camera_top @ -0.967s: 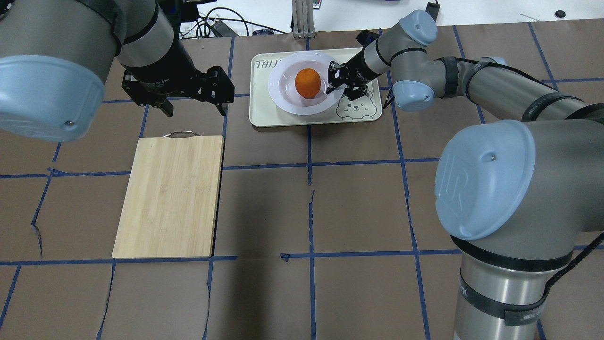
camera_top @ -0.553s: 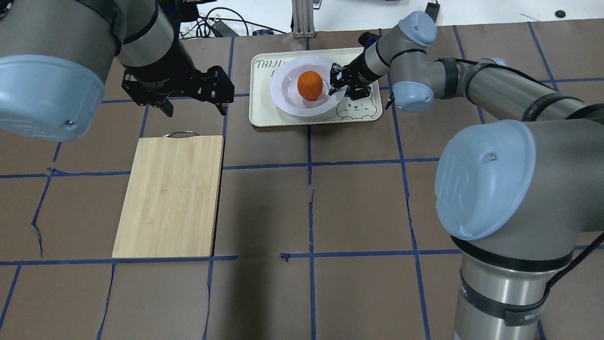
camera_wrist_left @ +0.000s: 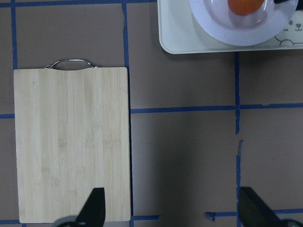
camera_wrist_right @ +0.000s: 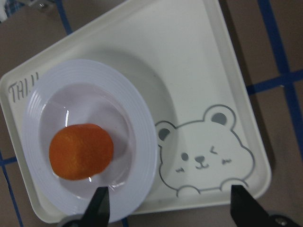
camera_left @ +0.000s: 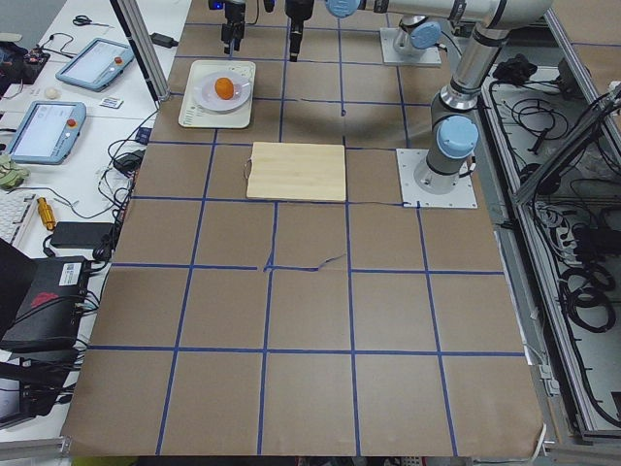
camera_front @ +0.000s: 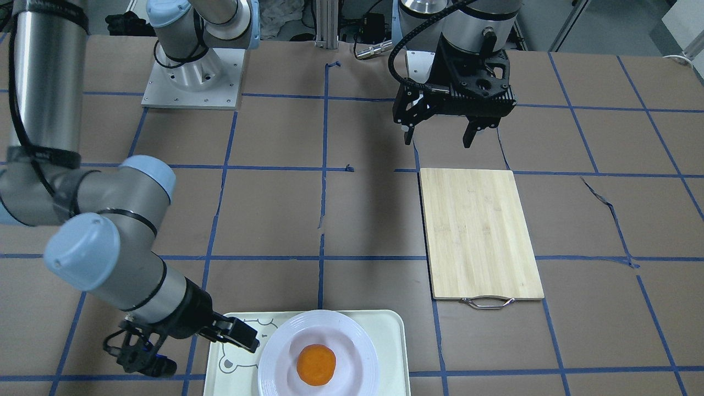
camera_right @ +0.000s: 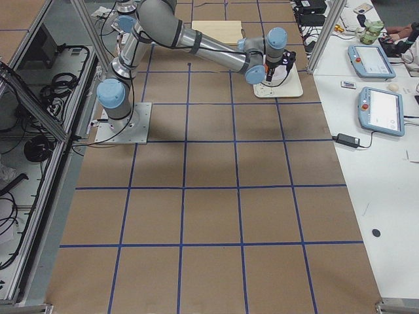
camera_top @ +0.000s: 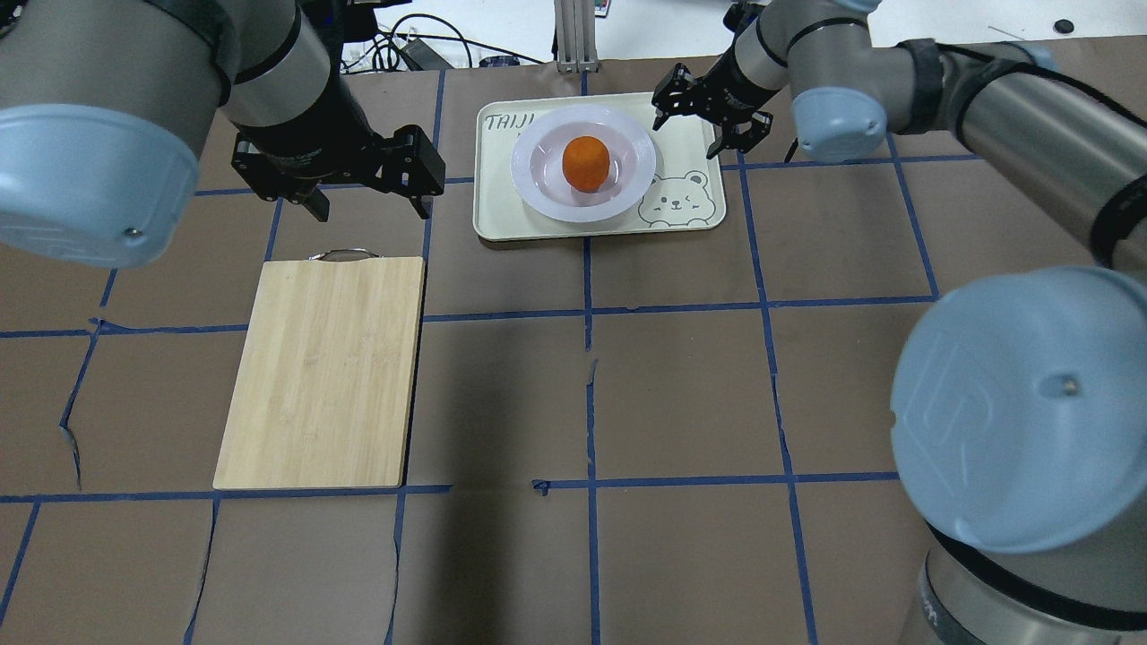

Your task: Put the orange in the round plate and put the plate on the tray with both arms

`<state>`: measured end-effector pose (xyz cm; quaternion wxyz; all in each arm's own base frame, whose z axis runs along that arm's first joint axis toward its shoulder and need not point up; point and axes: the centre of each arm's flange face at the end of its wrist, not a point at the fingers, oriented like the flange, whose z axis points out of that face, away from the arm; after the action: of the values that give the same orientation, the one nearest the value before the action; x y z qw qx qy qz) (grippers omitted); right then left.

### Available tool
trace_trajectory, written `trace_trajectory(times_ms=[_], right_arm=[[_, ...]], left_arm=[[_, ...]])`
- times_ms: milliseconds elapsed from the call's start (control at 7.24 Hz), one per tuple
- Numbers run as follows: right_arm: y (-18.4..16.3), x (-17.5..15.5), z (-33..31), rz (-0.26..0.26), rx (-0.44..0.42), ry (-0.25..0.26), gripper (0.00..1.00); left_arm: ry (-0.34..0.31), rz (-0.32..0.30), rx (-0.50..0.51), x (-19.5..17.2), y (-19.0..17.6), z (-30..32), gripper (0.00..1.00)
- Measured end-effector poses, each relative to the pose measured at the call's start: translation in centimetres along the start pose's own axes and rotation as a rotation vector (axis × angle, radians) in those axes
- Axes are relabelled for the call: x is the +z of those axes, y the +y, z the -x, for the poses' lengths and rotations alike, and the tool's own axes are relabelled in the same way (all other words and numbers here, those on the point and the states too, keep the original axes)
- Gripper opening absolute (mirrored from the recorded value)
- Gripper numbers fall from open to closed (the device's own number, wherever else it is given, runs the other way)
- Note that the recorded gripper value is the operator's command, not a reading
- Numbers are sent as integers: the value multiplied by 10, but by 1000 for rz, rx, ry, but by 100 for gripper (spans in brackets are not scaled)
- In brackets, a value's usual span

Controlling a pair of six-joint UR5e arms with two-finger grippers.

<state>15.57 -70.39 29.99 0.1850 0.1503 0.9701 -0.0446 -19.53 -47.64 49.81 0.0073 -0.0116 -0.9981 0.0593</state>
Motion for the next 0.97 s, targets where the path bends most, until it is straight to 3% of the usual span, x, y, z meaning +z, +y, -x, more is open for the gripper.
trace_trajectory(times_ms=[276, 553, 691, 967], right_arm=[[47, -101, 0, 51, -60, 204, 94], [104, -180, 4, 78, -168, 347, 94], [129, -206, 5, 88, -247, 393, 95], [154, -233, 7, 69, -319, 424, 97]], left_arm=[[0, 0, 0, 0, 0, 0, 100], [0, -1, -1, 0, 0, 0, 100], [0, -1, -1, 0, 0, 1, 100], [0, 1, -1, 0, 0, 1, 100]])
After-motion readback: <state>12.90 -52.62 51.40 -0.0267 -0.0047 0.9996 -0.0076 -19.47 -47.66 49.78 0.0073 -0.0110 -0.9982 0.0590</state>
